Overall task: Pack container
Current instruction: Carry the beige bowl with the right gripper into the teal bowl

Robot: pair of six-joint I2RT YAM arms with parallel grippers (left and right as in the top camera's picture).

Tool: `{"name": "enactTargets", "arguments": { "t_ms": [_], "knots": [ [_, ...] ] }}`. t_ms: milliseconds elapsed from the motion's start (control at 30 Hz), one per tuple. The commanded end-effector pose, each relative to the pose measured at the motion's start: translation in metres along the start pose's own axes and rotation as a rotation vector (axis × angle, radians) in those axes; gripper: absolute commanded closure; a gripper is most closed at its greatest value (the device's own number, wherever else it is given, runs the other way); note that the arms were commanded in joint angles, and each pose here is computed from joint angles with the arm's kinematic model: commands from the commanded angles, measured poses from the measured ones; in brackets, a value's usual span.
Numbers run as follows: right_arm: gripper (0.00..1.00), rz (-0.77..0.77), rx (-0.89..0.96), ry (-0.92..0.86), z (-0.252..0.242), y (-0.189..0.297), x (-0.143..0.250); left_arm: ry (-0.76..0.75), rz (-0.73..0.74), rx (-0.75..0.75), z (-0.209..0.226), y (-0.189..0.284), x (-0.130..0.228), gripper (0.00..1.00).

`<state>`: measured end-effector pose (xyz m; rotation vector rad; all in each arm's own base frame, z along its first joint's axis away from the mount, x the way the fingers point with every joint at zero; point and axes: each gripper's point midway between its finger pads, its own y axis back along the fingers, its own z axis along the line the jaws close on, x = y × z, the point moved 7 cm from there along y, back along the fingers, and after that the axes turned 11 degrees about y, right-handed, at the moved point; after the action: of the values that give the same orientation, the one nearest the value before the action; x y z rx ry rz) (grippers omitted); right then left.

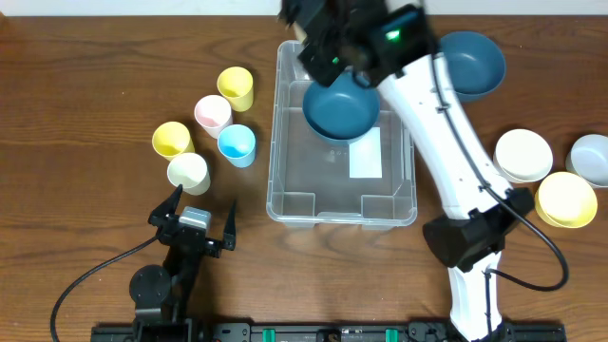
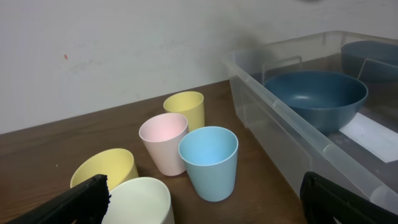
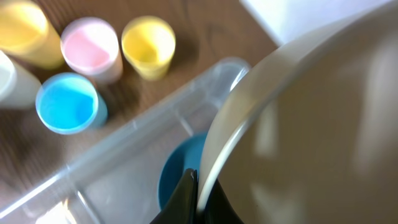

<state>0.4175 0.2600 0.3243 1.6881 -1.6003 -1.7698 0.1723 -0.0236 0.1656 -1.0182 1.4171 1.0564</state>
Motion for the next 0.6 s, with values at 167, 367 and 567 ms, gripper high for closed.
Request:
{"name": "enactTargets", "arguments": {
  "t_ms": [167, 367, 567],
  "knots": [
    [0.99, 0.248, -0.015, -0.039, 0.019, -0.061, 0.050, 0.000, 0.046, 0.000, 0.001, -0.001, 0.013, 0.02],
    [0.99, 0.283, -0.044, -0.047, 0.026, -0.076, 0.064, 0.000, 0.046, 0.000, 0.001, -0.001, 0.013, 0.02],
    [0.99, 0.308, -0.056, -0.063, 0.032, -0.094, 0.078, 0.000, 0.046, 0.000, 0.001, -0.001, 0.013, 0.02]
  ]
}}
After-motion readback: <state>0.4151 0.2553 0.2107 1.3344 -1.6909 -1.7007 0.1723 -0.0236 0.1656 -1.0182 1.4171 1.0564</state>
